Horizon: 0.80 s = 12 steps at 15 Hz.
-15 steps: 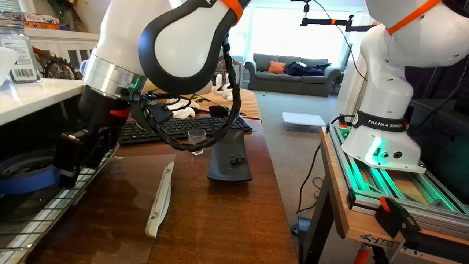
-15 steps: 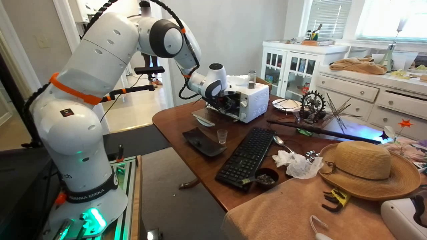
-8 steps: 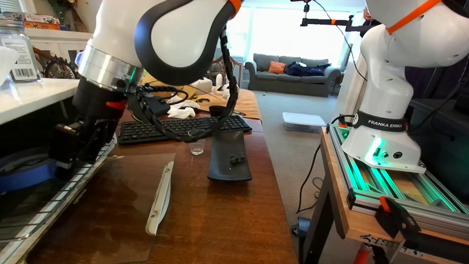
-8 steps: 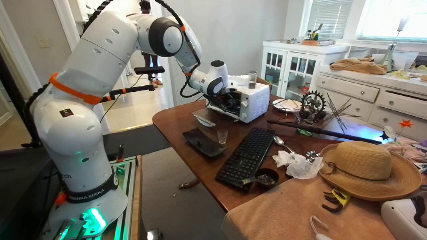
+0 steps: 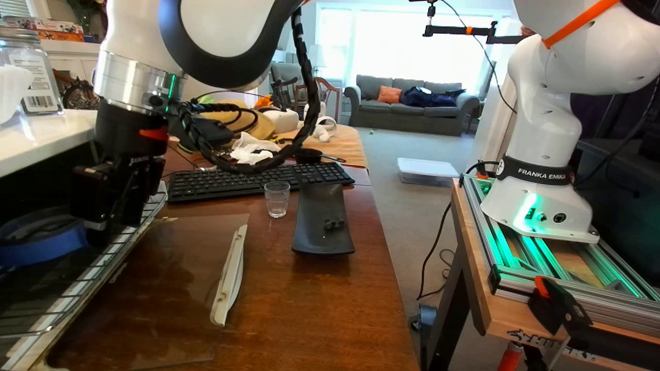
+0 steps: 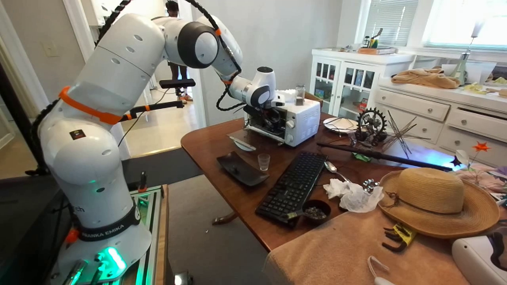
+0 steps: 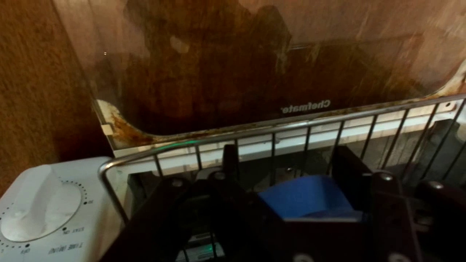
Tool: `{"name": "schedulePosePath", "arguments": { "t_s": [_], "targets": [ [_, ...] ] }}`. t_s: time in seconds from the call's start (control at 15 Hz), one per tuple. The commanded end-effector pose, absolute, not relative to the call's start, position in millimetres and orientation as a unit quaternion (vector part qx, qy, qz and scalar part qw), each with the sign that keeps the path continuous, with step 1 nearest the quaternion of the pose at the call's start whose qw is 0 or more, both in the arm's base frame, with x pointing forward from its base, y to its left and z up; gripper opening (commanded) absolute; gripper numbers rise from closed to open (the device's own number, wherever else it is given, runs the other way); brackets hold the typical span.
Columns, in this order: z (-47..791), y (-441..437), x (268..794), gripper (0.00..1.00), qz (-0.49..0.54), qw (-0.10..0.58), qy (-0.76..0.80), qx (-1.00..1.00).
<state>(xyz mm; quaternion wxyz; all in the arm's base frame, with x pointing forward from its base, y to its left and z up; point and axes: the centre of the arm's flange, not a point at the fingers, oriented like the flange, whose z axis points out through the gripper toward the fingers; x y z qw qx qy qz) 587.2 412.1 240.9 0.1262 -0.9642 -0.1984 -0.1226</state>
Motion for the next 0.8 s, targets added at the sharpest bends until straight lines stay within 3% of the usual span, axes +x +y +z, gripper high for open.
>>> {"name": "schedulePosePath", "arguments": {
  "t_s": [0.0, 0.73],
  "targets": [
    [244.9, 419.7, 581.9, 0.42, -0.106, 0.149, -0.213, -0.960],
    [228.2, 439.8, 532.8, 0.42, -0.102, 0.162, -0.224, -0.956]
  ]
}}
